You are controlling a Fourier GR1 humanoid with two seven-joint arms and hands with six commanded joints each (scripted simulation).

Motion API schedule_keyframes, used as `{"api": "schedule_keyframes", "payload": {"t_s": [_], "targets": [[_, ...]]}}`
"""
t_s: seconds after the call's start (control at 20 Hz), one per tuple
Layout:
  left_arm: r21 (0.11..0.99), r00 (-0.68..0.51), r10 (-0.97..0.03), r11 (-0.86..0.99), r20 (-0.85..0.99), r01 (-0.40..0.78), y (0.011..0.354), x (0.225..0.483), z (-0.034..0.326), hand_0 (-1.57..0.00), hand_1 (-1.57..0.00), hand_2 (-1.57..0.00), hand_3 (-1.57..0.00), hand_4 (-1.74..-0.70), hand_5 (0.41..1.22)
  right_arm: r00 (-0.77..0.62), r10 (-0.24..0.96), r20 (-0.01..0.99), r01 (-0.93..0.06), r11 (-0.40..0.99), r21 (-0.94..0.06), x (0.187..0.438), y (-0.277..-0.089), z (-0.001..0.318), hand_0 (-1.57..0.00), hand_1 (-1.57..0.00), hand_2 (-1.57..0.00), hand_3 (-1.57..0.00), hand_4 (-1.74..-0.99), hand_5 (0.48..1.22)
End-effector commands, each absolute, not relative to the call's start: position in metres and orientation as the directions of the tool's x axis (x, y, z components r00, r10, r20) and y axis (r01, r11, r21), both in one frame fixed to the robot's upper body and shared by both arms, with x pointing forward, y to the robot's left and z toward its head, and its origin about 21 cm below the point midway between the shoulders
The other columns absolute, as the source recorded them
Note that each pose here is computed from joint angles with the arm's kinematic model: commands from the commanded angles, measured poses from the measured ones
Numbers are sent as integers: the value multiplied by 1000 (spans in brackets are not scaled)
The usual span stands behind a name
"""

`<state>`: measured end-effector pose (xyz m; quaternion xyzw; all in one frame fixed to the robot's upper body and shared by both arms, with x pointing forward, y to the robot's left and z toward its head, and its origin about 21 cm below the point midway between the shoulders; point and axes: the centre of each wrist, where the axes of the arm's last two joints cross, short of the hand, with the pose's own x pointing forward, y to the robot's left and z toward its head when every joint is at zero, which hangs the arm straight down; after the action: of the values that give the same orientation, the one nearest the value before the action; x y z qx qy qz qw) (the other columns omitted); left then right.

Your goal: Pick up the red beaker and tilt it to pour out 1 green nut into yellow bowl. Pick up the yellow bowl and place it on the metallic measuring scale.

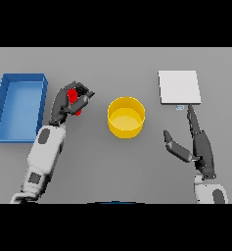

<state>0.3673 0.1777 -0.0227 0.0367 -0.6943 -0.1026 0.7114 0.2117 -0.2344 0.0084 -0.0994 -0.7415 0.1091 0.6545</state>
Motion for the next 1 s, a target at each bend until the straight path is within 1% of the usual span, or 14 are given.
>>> {"api": "schedule_keyframes", "payload": {"t_s": [0.0,0.05,0.15,0.25,0.3,0.4,0.45,0.5,0.6,0.65,0.7,0.8,0.85,0.95], "targets": [[209,6,-211,972,978,106,177,368,-23,-989,-1013,-1034,-926,-1575,1042,-128,287,949,6,957,-289,211,-234,9,1,1,1,1,-1254,645],[219,-7,-220,968,975,121,176,368,-23,-1106,-1125,-1142,-974,-1603,1078,-119,287,950,8,958,-288,209,-235,7,1,1,1,1,-1252,644],[227,-28,-225,965,974,134,175,364,-26,-1273,-1285,-1296,-1189,-1544,1129,-112,281,953,9,959,-282,212,-234,6,1,1,1,1,-1254,644],[225,-17,-225,965,974,134,173,364,-25,-1380,-1388,-1395,-1326,-1505,1162,-129,282,951,1,959,-284,210,-232,5,1,1,1,1,-1257,645],[224,-10,-224,968,975,118,172,365,-25,-1419,-1425,-1430,-1375,-1552,1159,-126,276,953,2,961,-278,210,-231,5,1,1,1,1,-1258,644],[193,-22,-192,977,981,91,172,366,-21,-1473,-1477,-1481,-1446,-1620,1140,-132,267,955,8,963,-268,209,-234,9,1,1,1,1,-1260,643],[173,-25,-171,982,985,80,169,367,-18,-1493,-1496,-1499,-1471,-1644,1132,-135,274,952,6,961,-275,207,-234,8,1,1,1,1,-1262,646],[154,-39,-152,985,988,71,173,367,-15,-1509,-1511,-1513,-1491,-1664,1128,-120,286,951,15,958,-287,209,-236,7,1,1,1,1,-1258,646],[152,-75,-148,987,986,53,170,366,-7,-1531,-1533,-1534,-1520,-1692,1118,-131,287,949,13,958,-288,209,-235,7,1,1,1,1,-1259,647],[169,-85,-164,984,983,54,171,367,-1,-1539,-1540,-1542,-1530,-1701,1114,-139,295,945,7,955,-297,208,-232,7,1,1,1,1,-1259,649],[190,-108,-183,980,977,60,172,367,6,-1545,-1546,-1547,-1538,-1709,1114,-133,299,945,7,954,-301,208,-233,6,1,1,1,1,-1263,652],[262,-144,-248,961,958,87,170,369,23,-1555,-1555,-1556,-1550,-1721,1114,-146,303,942,3,952,-305,210,-235,10,1,1,1,1,-1262,658],[312,-145,-296,944,944,106,165,371,29,-1558,-1558,-1559,-1554,-1725,1117,-142,304,942,3,952,-306,210,-236,9,1,1,1,1,-1261,661],[444,-151,-423,883,894,155,163,373,43,-1563,-1563,-1563,-1560,-1731,1124,-142,314,939,3,949,-317,210,-234,9,1,1,1,1,-1253,666]]}}
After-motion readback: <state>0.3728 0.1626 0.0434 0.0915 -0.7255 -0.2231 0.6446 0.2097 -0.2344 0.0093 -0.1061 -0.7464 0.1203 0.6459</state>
